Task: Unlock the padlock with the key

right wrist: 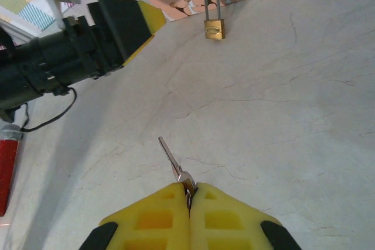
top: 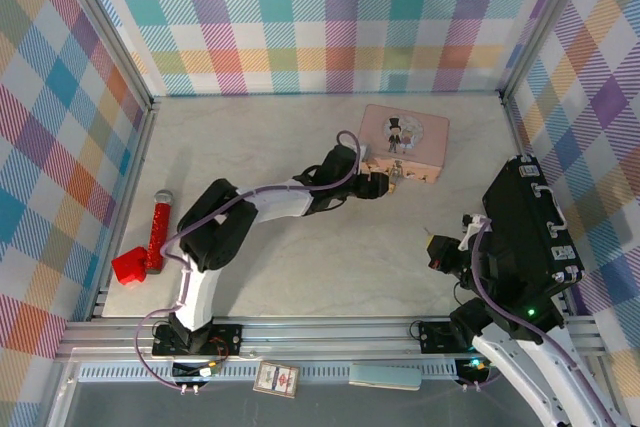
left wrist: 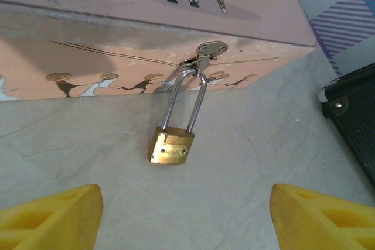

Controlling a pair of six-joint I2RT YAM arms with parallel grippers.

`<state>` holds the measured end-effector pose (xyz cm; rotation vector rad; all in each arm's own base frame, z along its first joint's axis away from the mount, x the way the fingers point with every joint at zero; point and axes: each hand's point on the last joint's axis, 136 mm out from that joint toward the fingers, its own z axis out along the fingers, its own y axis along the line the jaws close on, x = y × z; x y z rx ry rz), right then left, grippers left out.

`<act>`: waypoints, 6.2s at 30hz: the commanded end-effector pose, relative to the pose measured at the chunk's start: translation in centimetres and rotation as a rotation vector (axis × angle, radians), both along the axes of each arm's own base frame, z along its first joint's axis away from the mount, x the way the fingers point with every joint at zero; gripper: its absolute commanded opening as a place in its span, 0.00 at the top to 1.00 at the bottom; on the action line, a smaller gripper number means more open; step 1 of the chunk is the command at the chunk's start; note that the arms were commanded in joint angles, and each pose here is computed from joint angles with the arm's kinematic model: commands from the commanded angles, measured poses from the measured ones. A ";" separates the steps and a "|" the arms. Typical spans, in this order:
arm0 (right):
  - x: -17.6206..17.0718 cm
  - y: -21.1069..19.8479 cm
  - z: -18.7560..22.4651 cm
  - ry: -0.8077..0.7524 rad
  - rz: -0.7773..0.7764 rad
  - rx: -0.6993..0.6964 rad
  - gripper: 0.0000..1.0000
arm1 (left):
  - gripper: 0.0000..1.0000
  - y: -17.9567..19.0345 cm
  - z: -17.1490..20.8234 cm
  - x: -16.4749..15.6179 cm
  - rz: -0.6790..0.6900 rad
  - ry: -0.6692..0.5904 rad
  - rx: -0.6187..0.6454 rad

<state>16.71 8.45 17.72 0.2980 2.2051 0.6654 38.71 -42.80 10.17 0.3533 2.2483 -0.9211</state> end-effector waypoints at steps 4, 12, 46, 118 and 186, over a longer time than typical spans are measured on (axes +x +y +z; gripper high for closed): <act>-0.6 -0.6 0.6 -0.014 -0.024 0.027 1.00 | 0.26 -2.6 -0.7 1.8 0.011 -0.037 -0.024; -0.8 0.0 0.4 -0.019 -0.003 0.062 1.00 | 0.29 -3.9 -3.8 3.7 0.029 -0.037 0.015; 0.8 1.9 -2.6 0.100 -0.002 0.096 1.00 | 0.93 -1.3 -3.3 3.5 0.087 -0.069 -0.030; 3.7 15.3 -9.9 0.396 0.245 0.461 1.00 | 1.00 13.9 -2.5 -5.8 0.414 0.411 -0.089; 6.9 18.5 -10.6 0.485 0.146 0.917 1.00 | 1.00 10.2 0.5 -7.3 0.393 0.430 -0.434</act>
